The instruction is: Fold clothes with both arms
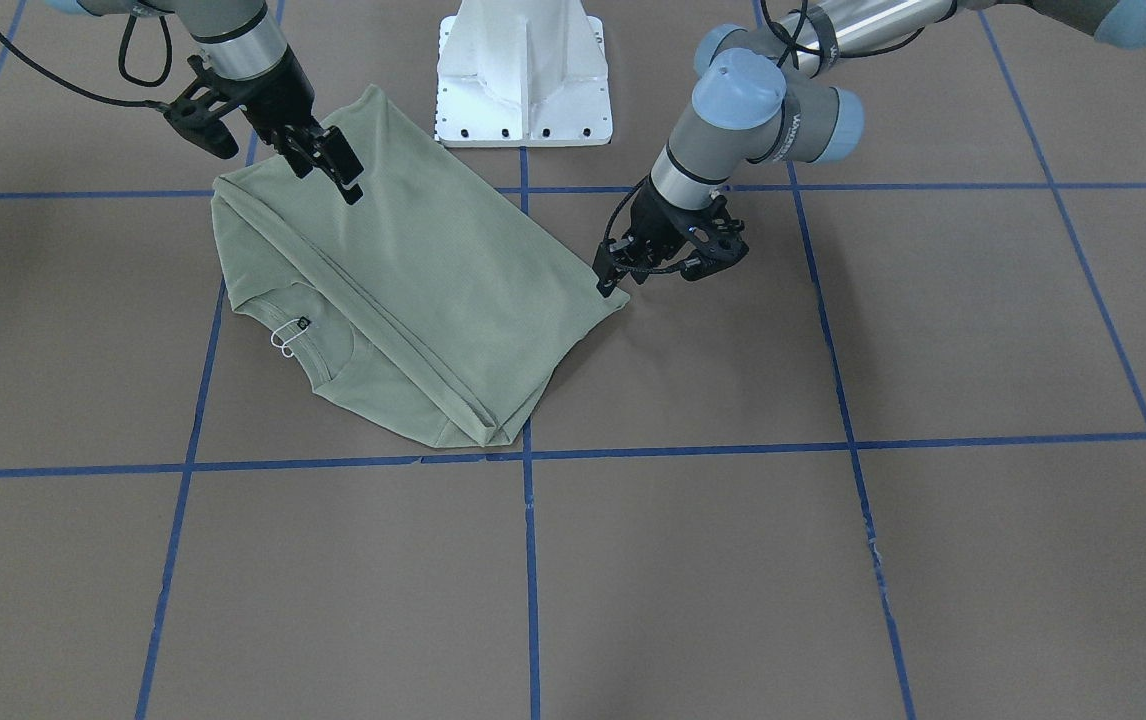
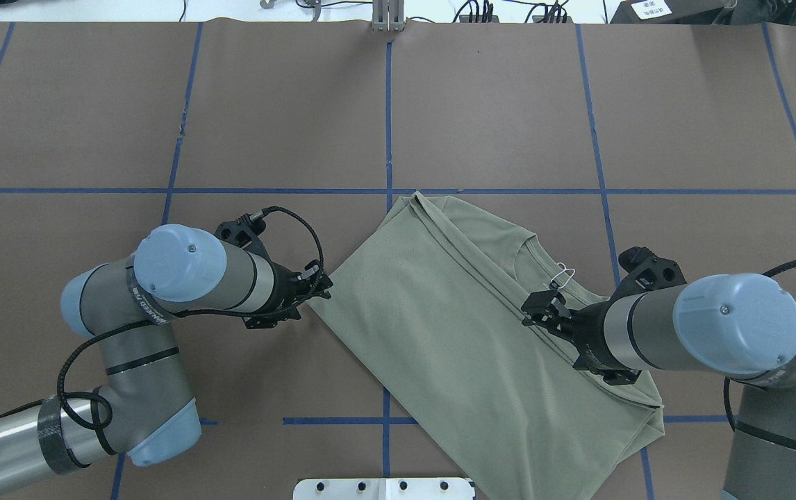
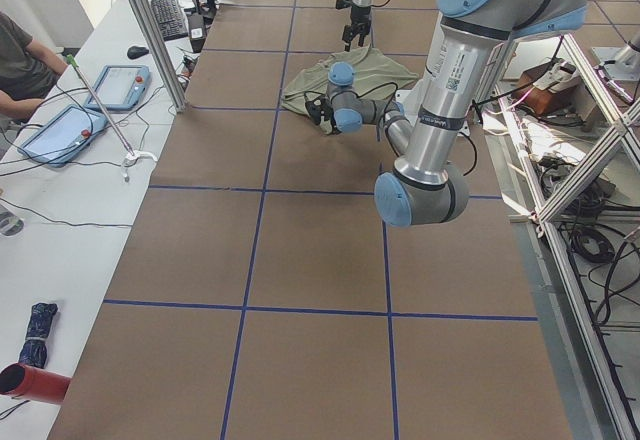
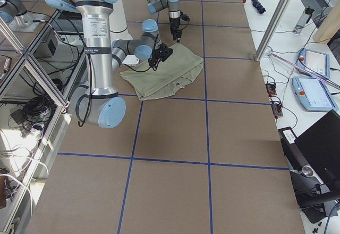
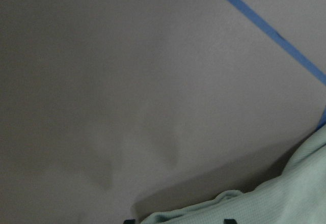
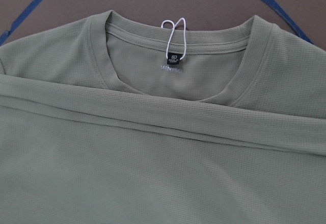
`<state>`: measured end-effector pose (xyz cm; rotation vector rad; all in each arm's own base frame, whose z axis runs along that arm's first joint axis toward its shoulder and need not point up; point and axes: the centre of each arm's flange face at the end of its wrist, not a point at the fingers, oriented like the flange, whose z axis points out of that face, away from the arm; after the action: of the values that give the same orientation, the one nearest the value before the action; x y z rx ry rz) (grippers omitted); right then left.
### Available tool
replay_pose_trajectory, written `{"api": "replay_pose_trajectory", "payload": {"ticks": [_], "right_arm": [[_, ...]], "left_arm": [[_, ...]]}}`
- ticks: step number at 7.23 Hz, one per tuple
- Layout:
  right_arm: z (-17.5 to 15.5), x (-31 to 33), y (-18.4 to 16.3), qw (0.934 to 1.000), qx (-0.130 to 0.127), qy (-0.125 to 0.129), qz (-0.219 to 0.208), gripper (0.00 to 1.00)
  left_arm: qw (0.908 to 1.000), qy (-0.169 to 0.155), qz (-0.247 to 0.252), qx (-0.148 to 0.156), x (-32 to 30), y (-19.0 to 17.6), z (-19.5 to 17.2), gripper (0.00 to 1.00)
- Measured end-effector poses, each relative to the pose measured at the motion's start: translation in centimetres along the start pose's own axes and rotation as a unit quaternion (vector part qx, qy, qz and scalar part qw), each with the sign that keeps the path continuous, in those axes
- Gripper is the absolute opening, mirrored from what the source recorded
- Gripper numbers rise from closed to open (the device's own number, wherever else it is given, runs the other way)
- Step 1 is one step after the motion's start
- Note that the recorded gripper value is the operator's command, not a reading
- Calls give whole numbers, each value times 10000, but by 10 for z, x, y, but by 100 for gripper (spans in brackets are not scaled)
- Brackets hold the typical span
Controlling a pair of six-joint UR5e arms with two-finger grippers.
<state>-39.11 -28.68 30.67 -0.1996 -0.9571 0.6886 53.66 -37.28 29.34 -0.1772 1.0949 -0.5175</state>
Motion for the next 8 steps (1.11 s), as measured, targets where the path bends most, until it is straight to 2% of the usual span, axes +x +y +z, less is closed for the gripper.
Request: {"api": "replay_pose_trajectory", "payload": {"ticks": [3,4,5,6,8], "right_arm": [[7,2,-4,10000,50,59,9,100],[9,2,-5,10000,58,77,11,100],[10,2,-5,9999,62,87,11,100],[10,2,-5,9999,63,88,9,100],[11,2,-3,9999,56,87,2,100]], "left_arm": [[10000,-39,64,56,-2,7,9,51],[9999,-31,79,97,-2,7,10,36],[9998,-14,91,149,0,6,11,8],[9998,7,100,190,1,5,11,0],[9995,37,155,261,3,-1,9,0]]}}
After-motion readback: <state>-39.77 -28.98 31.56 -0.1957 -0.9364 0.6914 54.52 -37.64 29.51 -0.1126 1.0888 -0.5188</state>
